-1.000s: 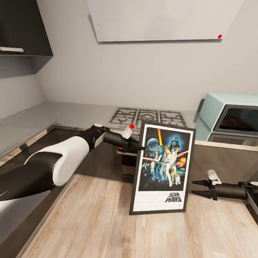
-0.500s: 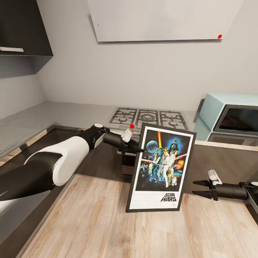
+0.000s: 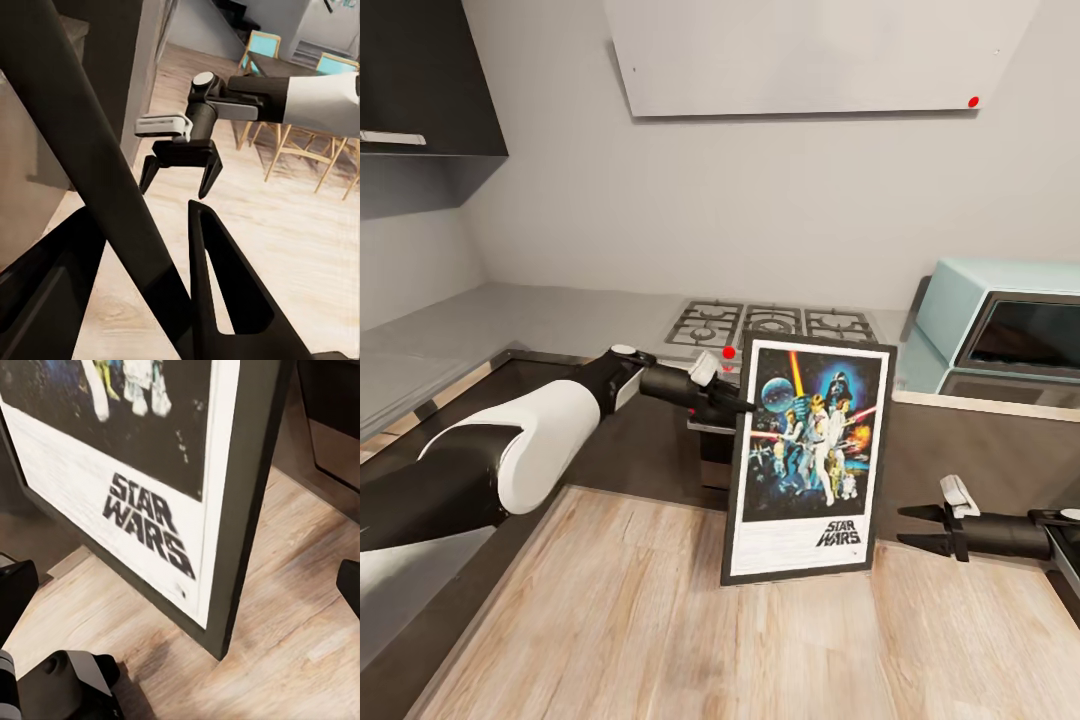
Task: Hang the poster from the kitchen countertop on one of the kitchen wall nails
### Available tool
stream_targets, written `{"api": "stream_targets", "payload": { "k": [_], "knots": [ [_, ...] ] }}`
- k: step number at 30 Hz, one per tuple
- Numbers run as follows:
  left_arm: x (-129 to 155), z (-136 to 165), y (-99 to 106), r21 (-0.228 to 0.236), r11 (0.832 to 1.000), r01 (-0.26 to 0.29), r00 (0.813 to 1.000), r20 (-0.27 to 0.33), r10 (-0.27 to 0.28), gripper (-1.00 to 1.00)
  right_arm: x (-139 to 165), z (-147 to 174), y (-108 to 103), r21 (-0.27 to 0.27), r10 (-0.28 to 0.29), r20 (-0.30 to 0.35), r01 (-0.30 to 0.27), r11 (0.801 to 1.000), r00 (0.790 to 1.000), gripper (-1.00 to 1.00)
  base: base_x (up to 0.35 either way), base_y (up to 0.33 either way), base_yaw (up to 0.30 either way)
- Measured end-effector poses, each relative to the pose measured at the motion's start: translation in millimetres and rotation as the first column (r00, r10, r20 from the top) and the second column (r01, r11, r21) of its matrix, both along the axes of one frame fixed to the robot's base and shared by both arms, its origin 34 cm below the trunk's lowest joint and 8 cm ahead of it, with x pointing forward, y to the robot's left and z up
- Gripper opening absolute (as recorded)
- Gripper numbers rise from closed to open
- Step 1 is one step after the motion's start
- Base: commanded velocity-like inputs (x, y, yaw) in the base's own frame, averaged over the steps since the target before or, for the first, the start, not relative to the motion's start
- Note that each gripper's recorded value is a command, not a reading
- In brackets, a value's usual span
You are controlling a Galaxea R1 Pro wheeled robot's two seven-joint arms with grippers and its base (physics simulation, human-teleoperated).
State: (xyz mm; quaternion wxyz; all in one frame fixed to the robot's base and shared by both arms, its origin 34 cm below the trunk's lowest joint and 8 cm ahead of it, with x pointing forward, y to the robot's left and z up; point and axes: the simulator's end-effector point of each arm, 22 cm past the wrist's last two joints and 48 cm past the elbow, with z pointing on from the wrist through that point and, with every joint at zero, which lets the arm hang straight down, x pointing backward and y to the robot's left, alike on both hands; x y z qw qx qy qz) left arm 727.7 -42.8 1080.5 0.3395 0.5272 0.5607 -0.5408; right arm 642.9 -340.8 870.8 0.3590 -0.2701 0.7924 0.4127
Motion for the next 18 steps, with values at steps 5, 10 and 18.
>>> {"api": "stream_targets", "payload": {
  "k": [5, 10, 18],
  "knots": [
    [7.1, 10.0, 5.7, -0.043, 0.999, -0.032, 0.999, -0.025, 0.031, -1.00, -0.2, -0.7, 0.6, -0.001, 0.001, -0.001, -0.001, 1.000, 1.000, 1.00, 0.000, 0.000, 0.000],
    [9.7, 16.5, 6.2, -0.066, 0.997, -0.051, 0.997, -0.064, 0.046, -1.00, -2.2, -5.1, -0.6, 0.004, -0.006, -0.015, 0.006, 1.000, 1.000, 1.00, 0.000, 0.000, 0.000],
    [10.3, 18.2, 5.8, -0.061, 0.996, -0.064, 0.991, -0.126, 0.055, -1.00, -2.9, -6.5, -0.9, 0.006, -0.007, -0.018, 0.007, 1.000, 1.000, 1.00, 0.000, 0.000, 0.000]
  ]
}}
